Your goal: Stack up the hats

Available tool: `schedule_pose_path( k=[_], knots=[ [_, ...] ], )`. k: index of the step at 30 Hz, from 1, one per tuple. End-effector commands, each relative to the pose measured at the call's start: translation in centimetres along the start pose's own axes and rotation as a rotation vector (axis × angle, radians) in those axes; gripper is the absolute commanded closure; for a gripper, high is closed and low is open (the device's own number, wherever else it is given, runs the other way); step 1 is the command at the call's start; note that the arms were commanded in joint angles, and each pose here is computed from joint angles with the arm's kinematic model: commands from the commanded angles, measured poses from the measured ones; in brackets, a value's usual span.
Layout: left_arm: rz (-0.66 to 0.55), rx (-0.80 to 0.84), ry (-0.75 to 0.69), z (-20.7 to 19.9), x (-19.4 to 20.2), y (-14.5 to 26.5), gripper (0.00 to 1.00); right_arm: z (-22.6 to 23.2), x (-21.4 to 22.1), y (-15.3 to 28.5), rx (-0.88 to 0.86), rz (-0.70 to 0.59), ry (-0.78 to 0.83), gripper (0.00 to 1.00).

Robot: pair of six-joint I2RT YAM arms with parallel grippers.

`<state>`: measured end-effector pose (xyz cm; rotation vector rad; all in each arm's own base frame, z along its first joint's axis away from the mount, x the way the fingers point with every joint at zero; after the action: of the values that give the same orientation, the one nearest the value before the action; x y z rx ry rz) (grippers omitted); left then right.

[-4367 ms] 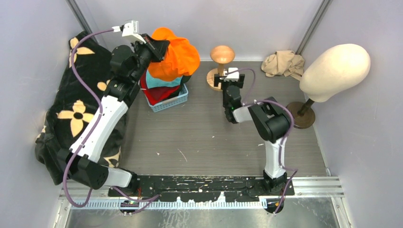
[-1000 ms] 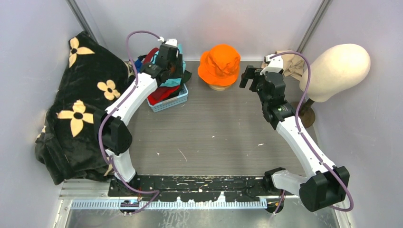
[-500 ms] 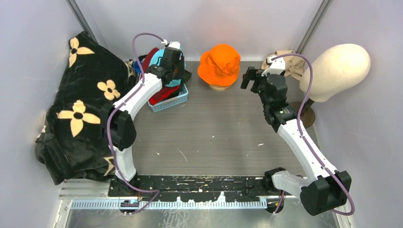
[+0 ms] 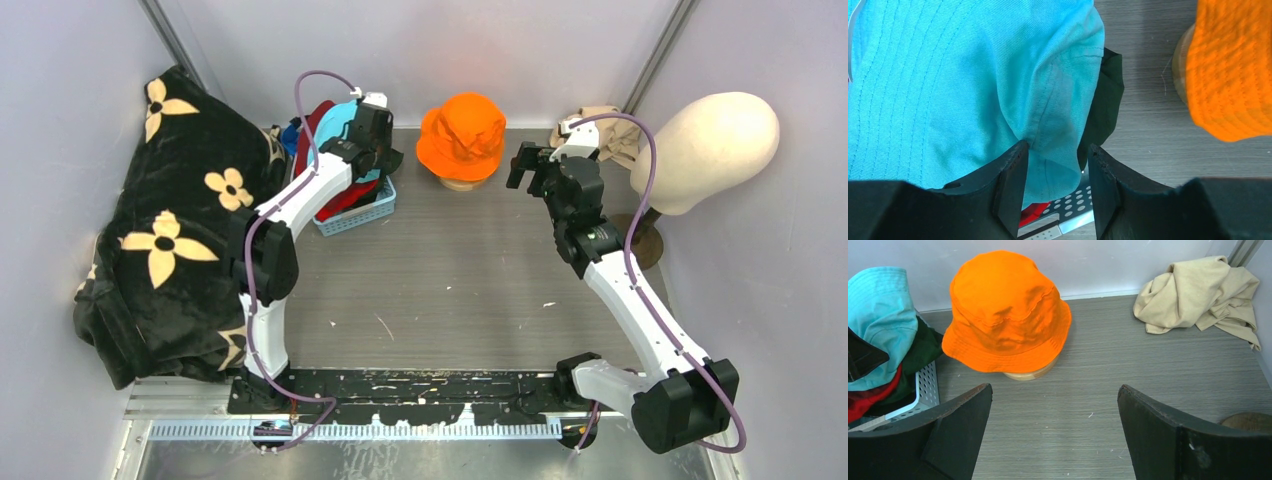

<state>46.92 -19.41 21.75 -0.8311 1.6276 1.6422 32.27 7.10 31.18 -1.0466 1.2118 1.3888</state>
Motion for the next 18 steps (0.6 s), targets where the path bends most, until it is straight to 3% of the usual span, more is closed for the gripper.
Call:
schedule_pose_path(
  k=[1, 5, 8, 12, 18],
  knots=[
    [-0.11, -0.047, 0.0, 0.6, -3.0, 0.3, 0.52, 0.0, -1.1, -0.1, 0.007, -0.044, 0.002, 0.0],
    [-0.11, -0.063, -0.009, 0.9, -2.9, -0.5, 0.52, 0.0, -0.9, -0.3, 0.008, -0.039, 0.004, 0.0],
    [-0.098, -0.068, -0.01, 1.1, -2.7, -1.2, 0.6, 0.0, -0.9, -0.3, 0.01, -0.04, 0.002, 0.0],
    [-0.116, -0.05, -0.009, 1.1, -3.0, -1.3, 0.99, 0.0, -0.8, -0.4, 0.011, -0.039, 0.003, 0.0],
    [-0.248, 0.023, -0.038, 0.4, -6.8, 4.2, 1.0, 0.1, -0.7, -0.6, 0.007, -0.037, -0.001, 0.0]
  ],
)
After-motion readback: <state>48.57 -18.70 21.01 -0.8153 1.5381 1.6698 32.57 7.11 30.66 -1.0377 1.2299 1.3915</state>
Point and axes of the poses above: each gripper's point midway between its finger pads, its own y axis back along the fingers, its own z axis along the line the jaws close on, x = y × z, the point moved 6 cm from there along y, back along the fingers, and after that the axes turned 1 degree about y, right-handed, at the moved point
